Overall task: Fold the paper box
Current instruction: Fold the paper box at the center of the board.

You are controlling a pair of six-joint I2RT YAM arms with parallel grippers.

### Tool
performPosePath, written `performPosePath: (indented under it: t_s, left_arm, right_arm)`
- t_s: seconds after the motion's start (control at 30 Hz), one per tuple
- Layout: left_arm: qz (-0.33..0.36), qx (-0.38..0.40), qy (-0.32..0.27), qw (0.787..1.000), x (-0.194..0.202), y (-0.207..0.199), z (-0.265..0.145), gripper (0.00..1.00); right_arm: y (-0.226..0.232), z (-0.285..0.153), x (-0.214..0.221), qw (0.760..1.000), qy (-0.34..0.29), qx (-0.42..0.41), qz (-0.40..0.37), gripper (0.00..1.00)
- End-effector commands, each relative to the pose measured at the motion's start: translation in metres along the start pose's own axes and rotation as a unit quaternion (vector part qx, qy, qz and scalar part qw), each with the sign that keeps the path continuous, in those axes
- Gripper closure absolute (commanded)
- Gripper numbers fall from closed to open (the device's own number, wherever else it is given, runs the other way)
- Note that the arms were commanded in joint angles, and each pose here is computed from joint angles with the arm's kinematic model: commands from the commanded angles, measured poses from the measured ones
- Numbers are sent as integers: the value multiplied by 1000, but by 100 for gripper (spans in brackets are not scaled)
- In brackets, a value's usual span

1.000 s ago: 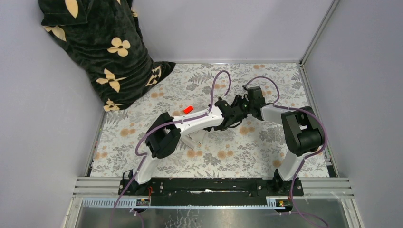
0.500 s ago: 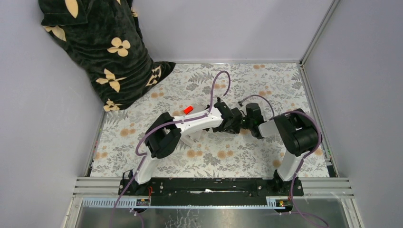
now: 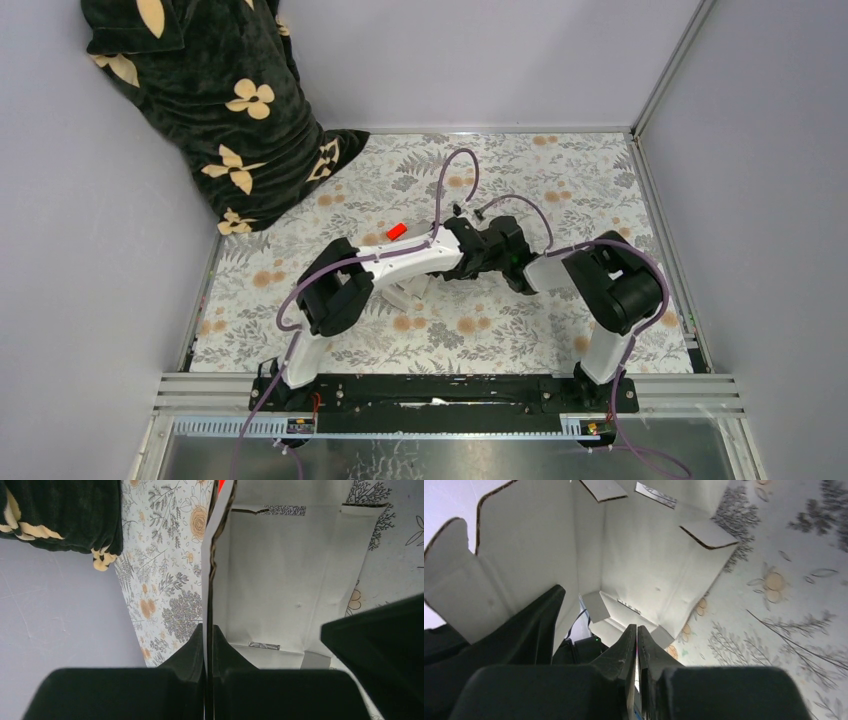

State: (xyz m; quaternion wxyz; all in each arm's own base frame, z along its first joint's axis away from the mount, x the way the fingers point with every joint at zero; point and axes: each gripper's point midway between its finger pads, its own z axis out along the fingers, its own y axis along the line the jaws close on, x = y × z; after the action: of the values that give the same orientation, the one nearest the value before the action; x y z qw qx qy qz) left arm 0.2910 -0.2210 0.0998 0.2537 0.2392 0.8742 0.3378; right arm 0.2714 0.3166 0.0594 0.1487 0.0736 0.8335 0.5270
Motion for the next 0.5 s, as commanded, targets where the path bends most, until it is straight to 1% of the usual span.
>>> performPosePath:
  t_s: [0.0,0.2,0.37,0.47]
  left_arm:
    - [-46,15,-29,998,-9,2,-9,92]
    - [-53,21,-34,998,-6,4,-9,92]
    - [-56,28,-36,997,-5,3,-9,92]
    - [-59,38,-37,997,-5,-1,-10,92]
  right_arm:
    - [18,20,-7,1000,-16,-2,-15,91]
    - [11,36,-3,999,-18,29,-19,96]
    - [-9,46,1,996,-21,79,-22,100]
    - [-22,51,4,995,-17,99,-17,100]
